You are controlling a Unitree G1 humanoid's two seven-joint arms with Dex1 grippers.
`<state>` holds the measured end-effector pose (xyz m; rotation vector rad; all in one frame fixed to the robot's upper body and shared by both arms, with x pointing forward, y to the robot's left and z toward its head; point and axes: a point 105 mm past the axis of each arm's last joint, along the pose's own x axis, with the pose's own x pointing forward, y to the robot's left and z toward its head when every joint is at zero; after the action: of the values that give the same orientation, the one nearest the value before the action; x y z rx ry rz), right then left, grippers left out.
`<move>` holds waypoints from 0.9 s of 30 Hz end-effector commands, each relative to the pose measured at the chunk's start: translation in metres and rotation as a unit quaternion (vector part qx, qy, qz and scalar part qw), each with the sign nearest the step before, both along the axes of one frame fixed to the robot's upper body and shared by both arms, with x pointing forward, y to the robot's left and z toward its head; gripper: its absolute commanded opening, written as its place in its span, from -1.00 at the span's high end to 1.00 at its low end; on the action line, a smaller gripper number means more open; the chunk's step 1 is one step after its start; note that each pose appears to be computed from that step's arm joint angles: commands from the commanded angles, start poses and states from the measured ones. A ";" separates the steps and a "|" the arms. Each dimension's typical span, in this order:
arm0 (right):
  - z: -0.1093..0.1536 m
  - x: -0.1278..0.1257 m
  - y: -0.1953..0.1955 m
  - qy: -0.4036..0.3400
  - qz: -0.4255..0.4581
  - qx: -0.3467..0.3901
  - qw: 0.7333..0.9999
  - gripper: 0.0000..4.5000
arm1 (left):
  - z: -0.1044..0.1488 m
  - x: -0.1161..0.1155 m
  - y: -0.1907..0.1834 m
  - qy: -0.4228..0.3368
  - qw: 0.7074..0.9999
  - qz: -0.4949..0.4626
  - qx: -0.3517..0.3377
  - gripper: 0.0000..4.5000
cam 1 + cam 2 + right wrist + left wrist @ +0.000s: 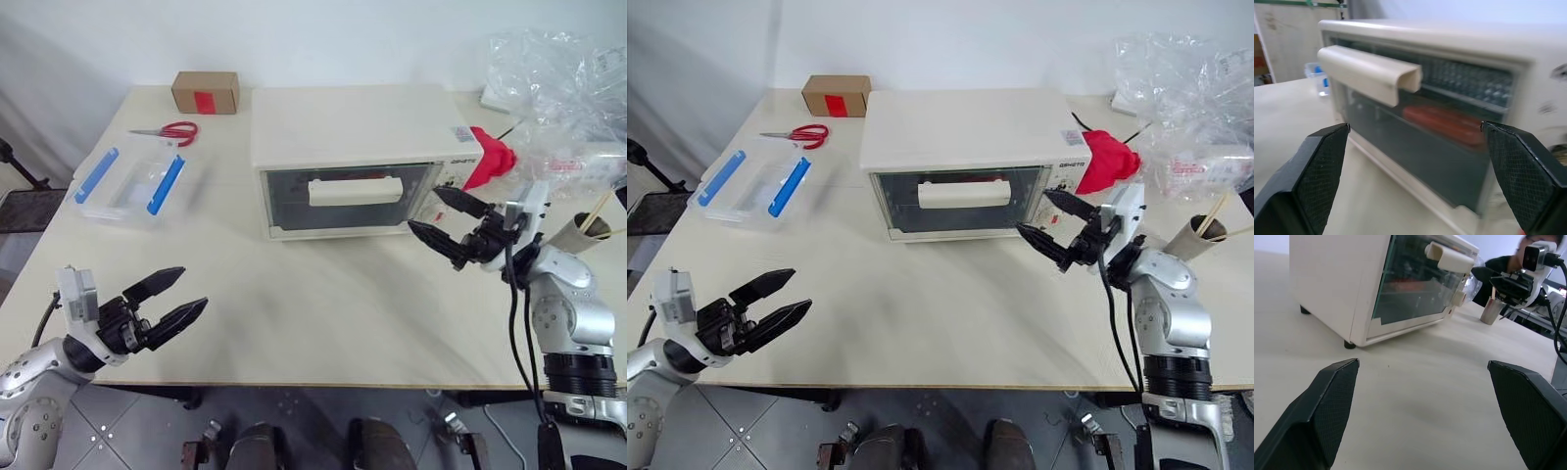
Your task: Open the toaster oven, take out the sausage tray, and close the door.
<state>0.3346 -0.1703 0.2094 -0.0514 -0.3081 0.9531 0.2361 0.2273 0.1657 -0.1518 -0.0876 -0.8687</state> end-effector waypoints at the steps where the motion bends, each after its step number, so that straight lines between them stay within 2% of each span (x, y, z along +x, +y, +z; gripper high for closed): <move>1: 0.015 -0.004 0.010 -0.023 0.025 0.003 0.999 -1.00 | 0.014 -0.002 -0.007 -0.020 1.000 -0.013 -0.002 -0.99; 21: 0.015 -0.032 0.046 -0.027 0.120 -0.019 0.992 -1.00 | 0.016 -0.002 -0.017 0.000 1.000 -0.023 -0.013 -0.99; 27: 0.006 -0.048 0.049 -0.052 0.150 -0.083 0.984 -1.00 | 0.023 0.003 -0.013 -0.012 1.000 -0.010 -0.024 -0.99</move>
<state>0.3031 -0.1358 0.2085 -0.1289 -0.2799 1.1704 0.2405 0.2142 0.1770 -0.1880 -0.0803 -0.8845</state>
